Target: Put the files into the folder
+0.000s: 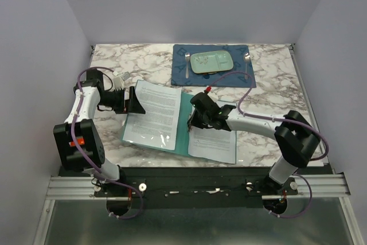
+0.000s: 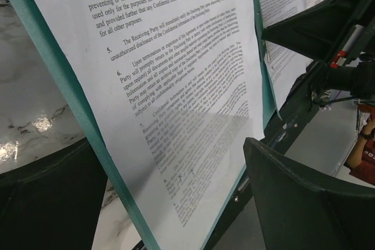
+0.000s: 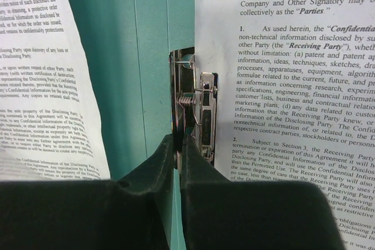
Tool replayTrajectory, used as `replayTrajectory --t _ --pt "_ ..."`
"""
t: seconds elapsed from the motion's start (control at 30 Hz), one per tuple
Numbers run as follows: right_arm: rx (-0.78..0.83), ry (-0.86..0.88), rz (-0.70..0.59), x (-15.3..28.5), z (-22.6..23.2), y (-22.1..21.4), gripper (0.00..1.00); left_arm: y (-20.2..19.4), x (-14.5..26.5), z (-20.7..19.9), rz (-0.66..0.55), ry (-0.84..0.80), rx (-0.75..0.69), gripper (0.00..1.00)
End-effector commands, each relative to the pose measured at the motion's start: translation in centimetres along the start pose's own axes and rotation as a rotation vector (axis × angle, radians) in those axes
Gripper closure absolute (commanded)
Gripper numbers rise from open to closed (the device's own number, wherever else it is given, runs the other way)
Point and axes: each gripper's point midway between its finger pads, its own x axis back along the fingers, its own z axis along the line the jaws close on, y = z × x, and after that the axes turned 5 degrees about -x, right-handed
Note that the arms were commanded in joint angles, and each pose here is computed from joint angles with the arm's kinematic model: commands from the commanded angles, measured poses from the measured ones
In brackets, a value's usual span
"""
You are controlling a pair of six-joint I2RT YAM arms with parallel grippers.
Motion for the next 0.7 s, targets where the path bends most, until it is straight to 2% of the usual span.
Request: replayTrajectory --t 0.0,0.1,0.2,0.3,0.33,0.43,0.67 --pt "0.0 0.118 0.061 -1.3 3.7 -0.7 0.99 -0.2 -0.1 -0.4 0.011 -0.029 0.046 0.01" --pt "0.005 0.115 0.122 -2.9 3.5 -2.3 0.95 0.3 0.1 -0.7 -0.002 -0.036 0.05 0.01" --pt "0.009 0.12 0.188 -4.2 3.4 -3.7 0.85 0.6 0.2 -1.1 -0.01 -0.046 0.052 0.01" --pt "0.024 0.132 0.253 -5.3 3.3 -5.3 0.71 0.9 0.4 -1.6 -0.022 -0.053 0.059 0.01" --pt "0.03 0.137 0.273 -5.5 3.3 -5.7 0.64 1.1 0.4 -1.8 -0.024 -0.054 0.055 0.01" --pt "0.052 0.156 0.305 -5.6 3.5 -6.3 0.56 1.9 1.0 -2.3 -0.047 -0.045 0.042 0.01" --pt "0.149 0.199 0.272 -3.1 5.1 -4.5 0.49 3.6 2.2 -1.8 -0.075 0.053 0.008 0.02"
